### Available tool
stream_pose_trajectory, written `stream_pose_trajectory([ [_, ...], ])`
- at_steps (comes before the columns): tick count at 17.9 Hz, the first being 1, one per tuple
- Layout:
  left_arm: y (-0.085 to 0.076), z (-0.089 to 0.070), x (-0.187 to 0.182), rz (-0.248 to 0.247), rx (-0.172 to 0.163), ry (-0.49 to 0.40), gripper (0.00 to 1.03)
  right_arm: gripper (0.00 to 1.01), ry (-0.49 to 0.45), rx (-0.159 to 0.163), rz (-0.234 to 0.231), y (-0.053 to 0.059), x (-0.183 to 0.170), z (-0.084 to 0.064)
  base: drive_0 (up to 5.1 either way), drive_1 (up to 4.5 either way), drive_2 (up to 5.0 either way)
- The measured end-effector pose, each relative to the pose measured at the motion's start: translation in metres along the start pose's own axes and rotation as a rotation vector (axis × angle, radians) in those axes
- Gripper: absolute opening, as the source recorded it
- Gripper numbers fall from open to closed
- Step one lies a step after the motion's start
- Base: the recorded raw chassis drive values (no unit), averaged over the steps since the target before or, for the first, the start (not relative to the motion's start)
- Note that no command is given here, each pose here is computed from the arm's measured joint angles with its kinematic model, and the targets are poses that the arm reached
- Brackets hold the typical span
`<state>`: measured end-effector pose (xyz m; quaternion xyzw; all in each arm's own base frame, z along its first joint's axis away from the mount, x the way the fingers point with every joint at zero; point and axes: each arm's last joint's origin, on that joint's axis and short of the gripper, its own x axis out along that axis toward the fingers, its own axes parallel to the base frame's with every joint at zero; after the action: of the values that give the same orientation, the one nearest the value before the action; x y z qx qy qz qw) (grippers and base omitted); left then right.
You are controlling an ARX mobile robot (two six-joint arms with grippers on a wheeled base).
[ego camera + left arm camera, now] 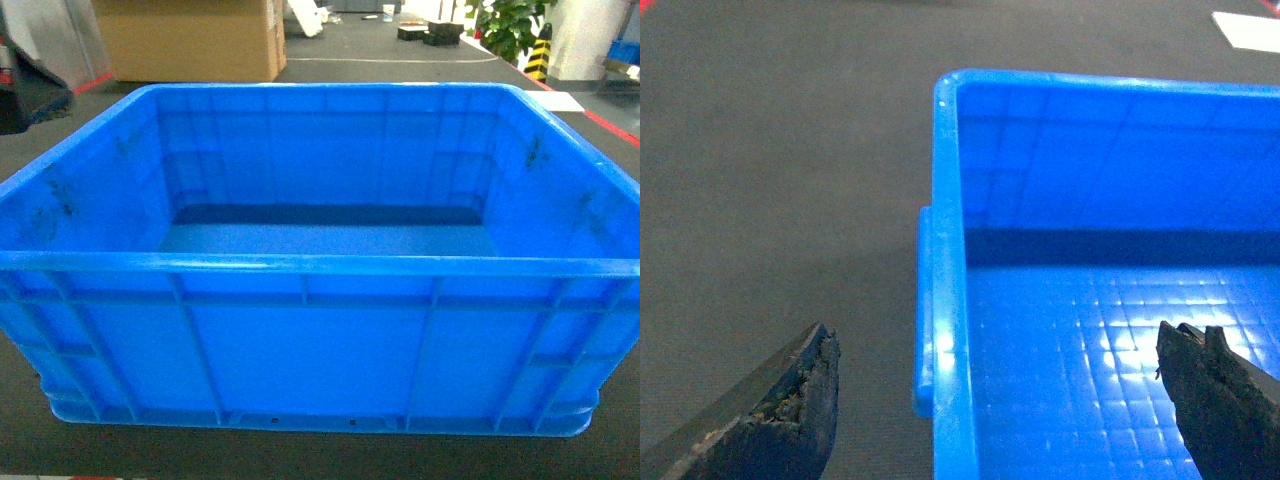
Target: Place box next to blue box on left shelf
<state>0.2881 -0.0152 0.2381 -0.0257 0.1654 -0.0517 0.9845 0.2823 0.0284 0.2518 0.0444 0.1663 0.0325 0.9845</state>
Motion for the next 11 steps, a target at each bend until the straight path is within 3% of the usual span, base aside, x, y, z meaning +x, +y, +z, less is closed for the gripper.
stream_pose_trajectory([
  [2,-0.005,0.007,0.022,0.01,0.017,0.127,0.98,0.98,0.181,0.042,0.006,0.007,0.04,0.0,0.0,0.0,0.0],
  [5,-0.008,-0.015,0.041,0.021,0.034,0.322,0.98,0.98,0.391,0.082,0.017,0.015,0.061,-0.021,0.0,0.0,0.0],
  [7,-0.01,-0.024,0.044,0.017,0.036,0.404,0.98,0.98,0.413,0.089,-0.002,0.018,0.067,-0.024,0.0,0.0,0.0],
  [11,-0.011,-0.017,0.048,0.049,0.045,0.405,0.98,0.98,0.441,0.098,-0.016,0.018,0.072,-0.03,0.0,0.0,0.0],
])
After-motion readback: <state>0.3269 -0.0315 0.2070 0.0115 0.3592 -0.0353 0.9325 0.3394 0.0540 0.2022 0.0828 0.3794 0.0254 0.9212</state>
